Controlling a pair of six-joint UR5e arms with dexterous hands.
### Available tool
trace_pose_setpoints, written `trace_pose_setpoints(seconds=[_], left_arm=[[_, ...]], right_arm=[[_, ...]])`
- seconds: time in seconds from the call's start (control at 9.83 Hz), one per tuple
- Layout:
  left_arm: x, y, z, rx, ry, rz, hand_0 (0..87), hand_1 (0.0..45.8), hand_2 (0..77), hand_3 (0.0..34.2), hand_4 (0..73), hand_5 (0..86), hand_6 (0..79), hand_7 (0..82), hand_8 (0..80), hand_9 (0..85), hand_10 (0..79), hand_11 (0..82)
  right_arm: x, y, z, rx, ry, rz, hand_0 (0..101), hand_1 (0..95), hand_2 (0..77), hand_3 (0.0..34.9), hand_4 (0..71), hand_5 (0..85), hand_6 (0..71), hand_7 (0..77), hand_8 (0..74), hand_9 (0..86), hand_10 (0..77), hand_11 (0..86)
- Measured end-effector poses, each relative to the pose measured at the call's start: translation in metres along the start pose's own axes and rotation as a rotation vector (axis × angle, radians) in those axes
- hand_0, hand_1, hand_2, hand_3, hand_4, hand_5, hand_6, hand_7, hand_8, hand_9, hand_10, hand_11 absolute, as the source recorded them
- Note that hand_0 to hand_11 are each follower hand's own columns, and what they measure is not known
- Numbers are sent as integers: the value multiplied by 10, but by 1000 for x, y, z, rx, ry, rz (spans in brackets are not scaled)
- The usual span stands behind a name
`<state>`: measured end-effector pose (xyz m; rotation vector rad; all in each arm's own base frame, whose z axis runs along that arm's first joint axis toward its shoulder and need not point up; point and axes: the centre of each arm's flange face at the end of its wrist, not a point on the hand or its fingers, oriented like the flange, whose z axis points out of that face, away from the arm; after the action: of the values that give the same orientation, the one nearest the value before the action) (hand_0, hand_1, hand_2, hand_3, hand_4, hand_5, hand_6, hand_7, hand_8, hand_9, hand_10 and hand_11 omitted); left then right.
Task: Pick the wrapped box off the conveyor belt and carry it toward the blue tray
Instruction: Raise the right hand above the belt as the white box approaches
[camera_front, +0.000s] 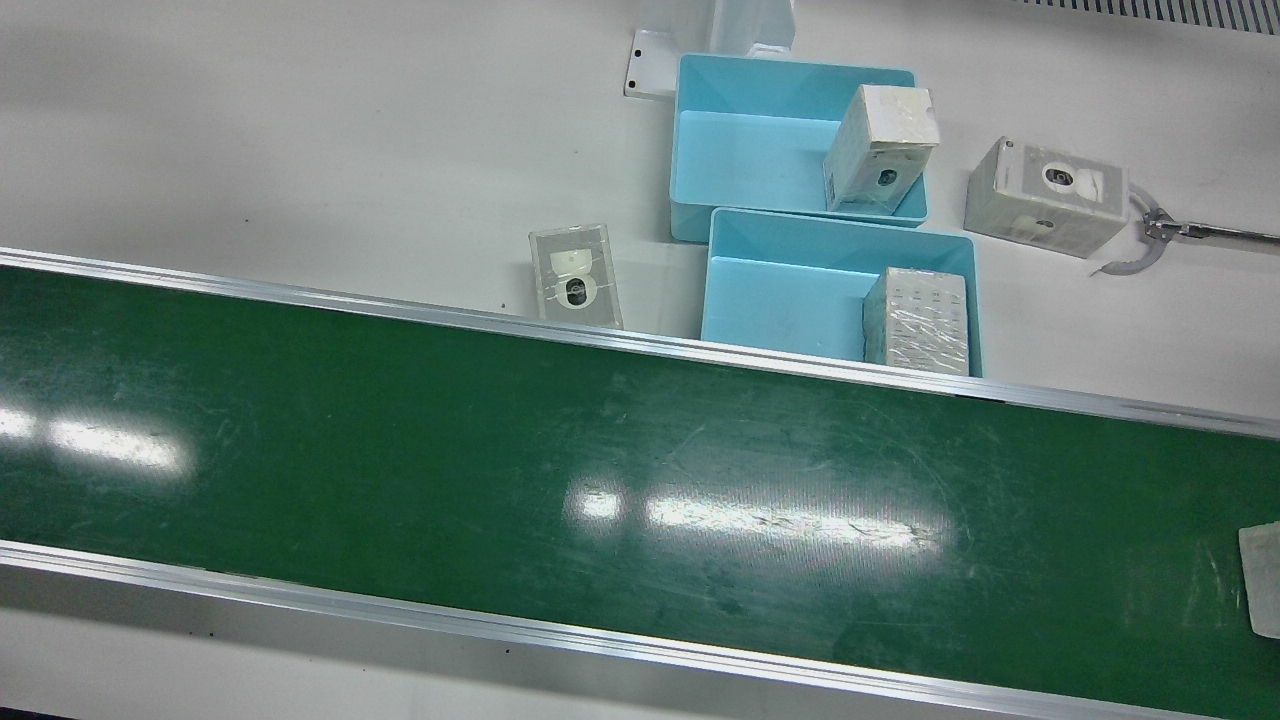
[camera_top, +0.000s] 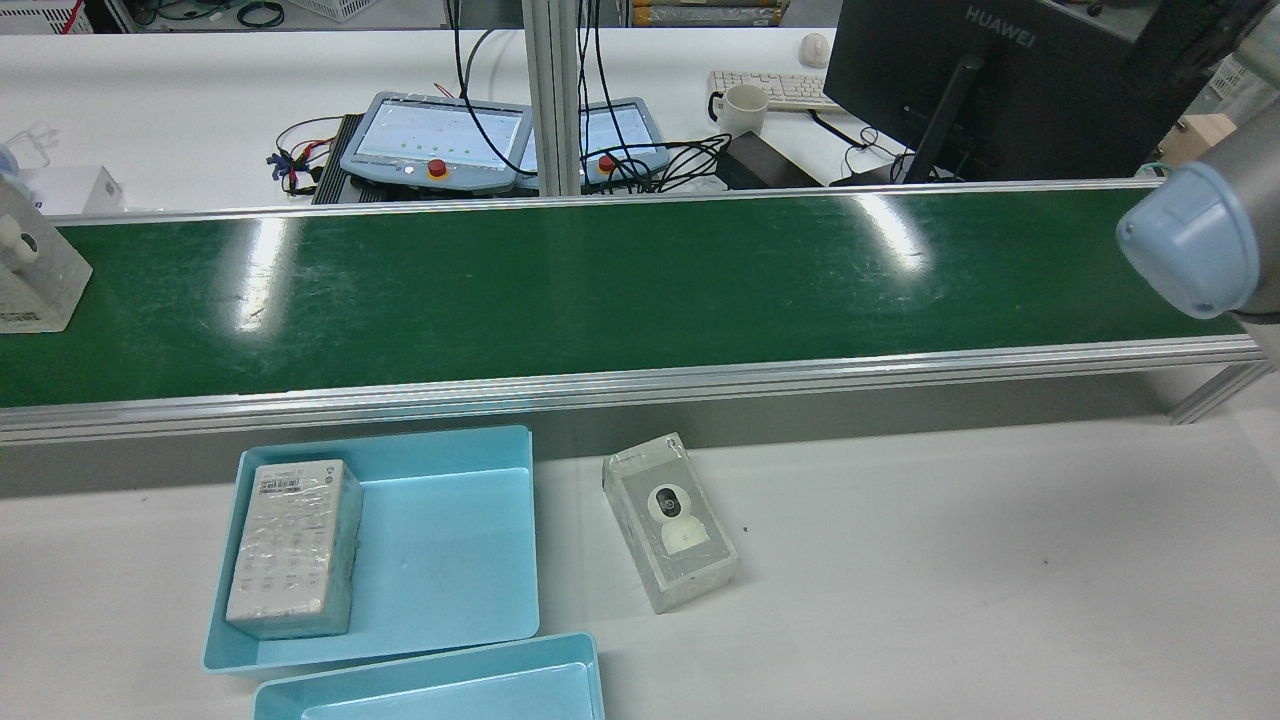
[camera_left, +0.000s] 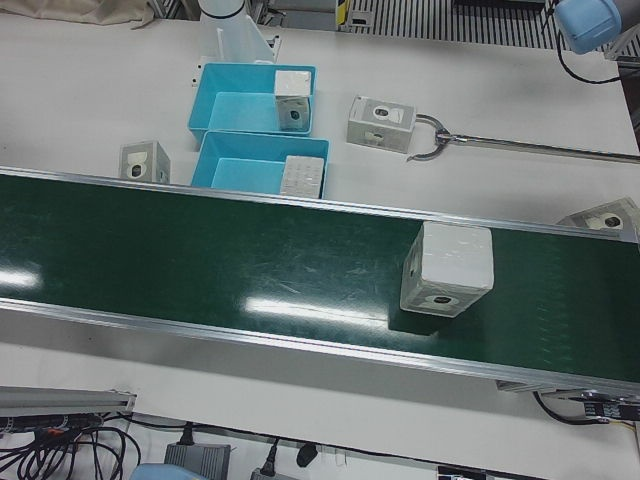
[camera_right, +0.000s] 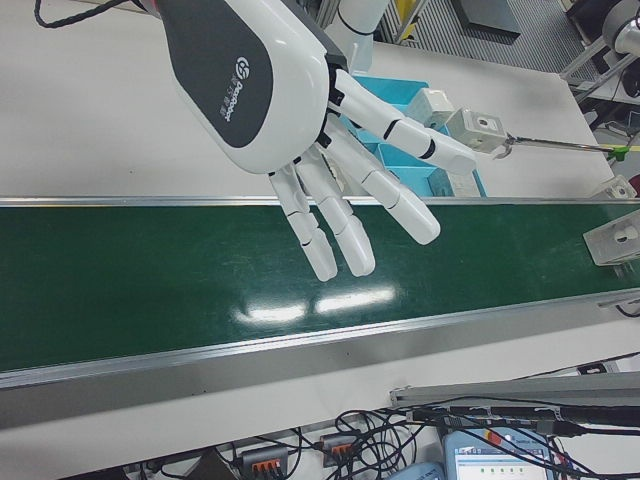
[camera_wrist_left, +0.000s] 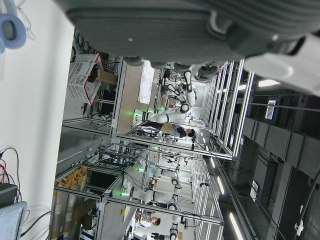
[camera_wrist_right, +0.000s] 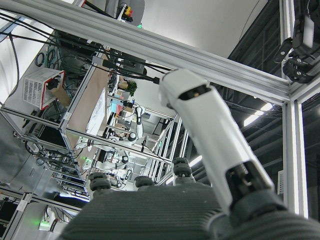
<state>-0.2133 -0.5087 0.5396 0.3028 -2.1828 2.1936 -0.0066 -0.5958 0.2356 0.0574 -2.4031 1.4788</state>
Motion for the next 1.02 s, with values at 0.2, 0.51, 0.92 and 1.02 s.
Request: trace_pose_setpoints(seconds=[0.2, 0.51, 0.92, 1.02], left_arm=[[0, 0, 0, 0, 0, 0, 0, 0, 5, 0, 5, 5, 5, 5, 5, 0, 5, 0], [0, 0, 0, 0, 0, 0, 0, 0, 5, 0, 5, 5, 0, 5, 5, 0, 5, 0], [0, 0, 0, 0, 0, 0, 0, 0, 11, 0, 5, 5, 5, 5, 5, 5, 0, 0], [0, 0, 0, 0, 0, 0, 0, 0, 11, 0, 5, 5, 0, 5, 0, 5, 5, 0]], right_arm=[[2, 2, 2, -8, 1, 3, 616, 344, 409, 244, 65, 164, 0, 5, 0, 11, 16, 60], [3, 2, 5, -8, 4, 3, 632, 365, 442, 207, 76, 164, 0, 5, 0, 11, 16, 60], [22, 13, 18, -53, -3, -5, 625, 349, 436, 207, 71, 158, 0, 5, 0, 11, 16, 60], [38, 23, 26, -70, -38, 0, 672, 305, 245, 231, 82, 180, 0, 5, 0, 11, 0, 22]])
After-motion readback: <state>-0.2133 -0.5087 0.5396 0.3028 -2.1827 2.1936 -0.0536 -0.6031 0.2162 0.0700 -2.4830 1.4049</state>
